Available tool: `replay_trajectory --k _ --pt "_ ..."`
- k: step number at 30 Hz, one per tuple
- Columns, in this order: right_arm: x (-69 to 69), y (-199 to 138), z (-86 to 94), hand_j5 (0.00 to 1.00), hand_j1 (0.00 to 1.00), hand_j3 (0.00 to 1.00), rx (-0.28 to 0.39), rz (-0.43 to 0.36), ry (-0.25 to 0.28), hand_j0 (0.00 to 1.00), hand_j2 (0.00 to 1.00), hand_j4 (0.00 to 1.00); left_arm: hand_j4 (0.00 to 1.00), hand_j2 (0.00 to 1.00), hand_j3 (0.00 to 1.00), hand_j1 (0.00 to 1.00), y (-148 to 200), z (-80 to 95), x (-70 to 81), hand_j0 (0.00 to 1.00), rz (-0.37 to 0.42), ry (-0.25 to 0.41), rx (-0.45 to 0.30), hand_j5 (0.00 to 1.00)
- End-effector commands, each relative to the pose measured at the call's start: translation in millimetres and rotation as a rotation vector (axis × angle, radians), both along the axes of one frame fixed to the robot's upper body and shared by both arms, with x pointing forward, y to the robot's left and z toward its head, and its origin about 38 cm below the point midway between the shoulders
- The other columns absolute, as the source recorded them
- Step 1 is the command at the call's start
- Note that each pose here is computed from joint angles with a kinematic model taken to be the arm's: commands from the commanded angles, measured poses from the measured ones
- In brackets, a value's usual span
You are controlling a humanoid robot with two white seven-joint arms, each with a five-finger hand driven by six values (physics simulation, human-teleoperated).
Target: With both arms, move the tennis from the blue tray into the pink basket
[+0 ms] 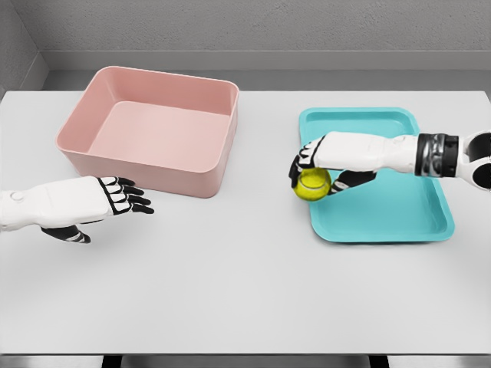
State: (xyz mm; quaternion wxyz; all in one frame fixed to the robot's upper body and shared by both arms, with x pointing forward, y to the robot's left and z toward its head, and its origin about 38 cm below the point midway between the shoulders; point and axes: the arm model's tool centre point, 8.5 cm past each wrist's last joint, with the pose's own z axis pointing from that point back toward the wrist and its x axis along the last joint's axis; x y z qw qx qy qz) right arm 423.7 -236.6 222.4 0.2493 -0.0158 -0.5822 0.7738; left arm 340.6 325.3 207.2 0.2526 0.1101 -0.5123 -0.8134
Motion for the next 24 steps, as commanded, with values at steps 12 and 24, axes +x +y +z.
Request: replay_trajectory --k 12,24 --pt "-8.2 48 -11.1 0.57 0.57 0.57 0.054 0.100 0.033 0.57 0.57 0.57 1.00 1.00 1.00 1.00 -3 0.0 0.5 1.00 -0.002 0.001 -0.015 1.00" --pt "-20.0 96 -28.4 0.57 0.57 0.57 0.071 0.204 0.080 0.57 0.57 0.57 1.00 1.00 1.00 1.00 -3 -0.2 0.7 1.00 -0.001 0.001 -0.015 1.00"
